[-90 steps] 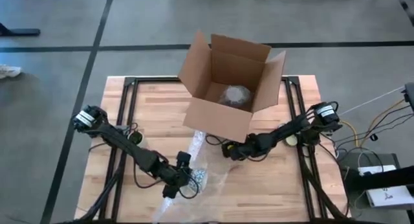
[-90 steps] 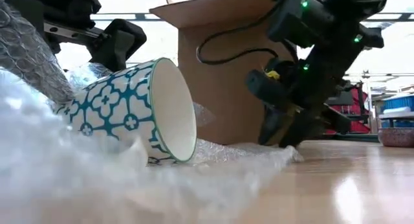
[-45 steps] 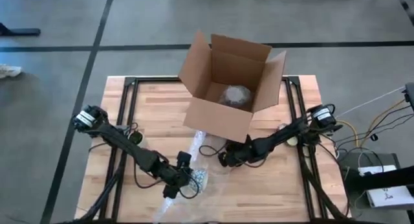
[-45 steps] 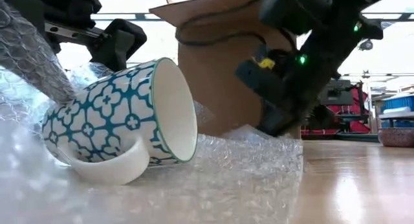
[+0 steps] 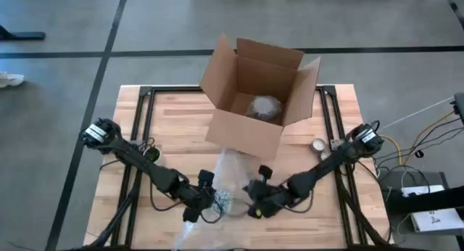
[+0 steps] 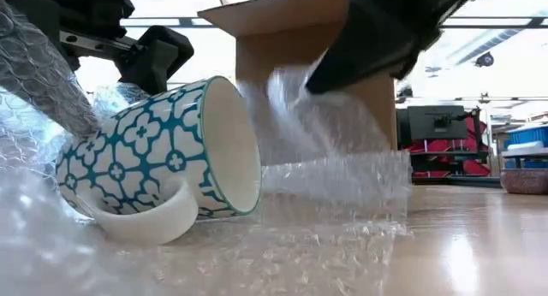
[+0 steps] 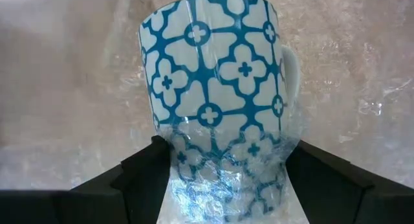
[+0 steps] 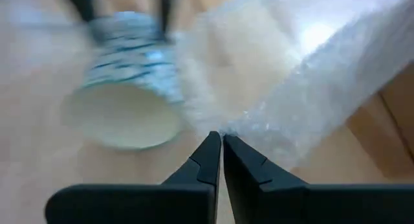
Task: Wrap mug
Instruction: Wrap the blue patterned mug with the bubble wrap
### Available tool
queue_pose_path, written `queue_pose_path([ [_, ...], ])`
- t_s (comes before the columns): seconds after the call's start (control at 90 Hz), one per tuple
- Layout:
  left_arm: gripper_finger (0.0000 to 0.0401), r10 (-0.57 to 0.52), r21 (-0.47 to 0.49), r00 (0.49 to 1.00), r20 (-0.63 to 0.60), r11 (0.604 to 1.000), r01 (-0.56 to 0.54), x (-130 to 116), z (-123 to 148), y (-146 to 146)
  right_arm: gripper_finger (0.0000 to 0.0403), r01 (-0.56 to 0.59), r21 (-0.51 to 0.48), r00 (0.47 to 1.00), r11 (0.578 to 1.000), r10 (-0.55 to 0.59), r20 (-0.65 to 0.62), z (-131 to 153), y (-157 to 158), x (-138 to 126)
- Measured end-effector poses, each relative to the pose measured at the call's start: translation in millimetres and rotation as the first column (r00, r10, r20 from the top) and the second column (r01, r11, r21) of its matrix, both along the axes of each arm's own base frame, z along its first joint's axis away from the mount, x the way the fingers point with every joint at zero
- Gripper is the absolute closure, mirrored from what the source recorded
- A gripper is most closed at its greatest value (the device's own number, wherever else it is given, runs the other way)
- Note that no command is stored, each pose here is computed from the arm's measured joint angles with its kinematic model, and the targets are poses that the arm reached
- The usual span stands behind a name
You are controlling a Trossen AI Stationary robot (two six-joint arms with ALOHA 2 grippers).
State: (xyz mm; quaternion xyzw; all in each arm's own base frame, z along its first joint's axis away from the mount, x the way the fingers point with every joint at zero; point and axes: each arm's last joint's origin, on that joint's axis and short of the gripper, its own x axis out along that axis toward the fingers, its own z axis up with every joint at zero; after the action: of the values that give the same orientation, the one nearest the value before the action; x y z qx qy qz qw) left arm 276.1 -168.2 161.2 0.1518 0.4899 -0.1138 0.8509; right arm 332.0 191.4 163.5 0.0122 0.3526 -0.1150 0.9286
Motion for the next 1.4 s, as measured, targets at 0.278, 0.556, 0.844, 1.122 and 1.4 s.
queue_pose_path([
  [0.278, 0.0129, 0.000, 0.000, 1.000, 0.000, 1.000, 0.000, 0.0, 0.0, 0.0, 0.0403, -0.154, 0.164, 0.983, 0.974, 0.167, -0.072, -4.1, 37.0, -22.7],
  [0.556, 0.0129, -0.005, 0.003, 1.000, 0.000, 1.000, 0.005, 0.0, 0.0, 0.0, 0.0399, -0.136, 0.332, 0.977, 0.933, 0.182, -0.111, -5.8, 61.9, -43.4],
  [0.844, 0.0129, -0.005, 0.002, 1.000, 0.001, 1.000, 0.005, 0.0, 0.0, 0.0, 0.0283, -0.021, 0.315, 0.965, 0.949, 0.102, -0.241, 25.8, 41.5, -43.9],
  [1.122, 0.0130, -0.009, 0.003, 1.000, 0.004, 1.000, 0.009, 0.3, 0.1, -0.2, 0.0165, 0.075, 0.168, 0.986, 0.983, -0.049, -0.157, 47.3, -26.8, -1.2],
  [1.4, 0.0130, -0.010, 0.001, 1.000, 0.008, 1.000, 0.010, 0.6, 0.3, -0.4, 0.0150, -0.072, 0.484, 0.986, 0.872, 0.135, -0.095, 60.2, -26.4, 18.3],
])
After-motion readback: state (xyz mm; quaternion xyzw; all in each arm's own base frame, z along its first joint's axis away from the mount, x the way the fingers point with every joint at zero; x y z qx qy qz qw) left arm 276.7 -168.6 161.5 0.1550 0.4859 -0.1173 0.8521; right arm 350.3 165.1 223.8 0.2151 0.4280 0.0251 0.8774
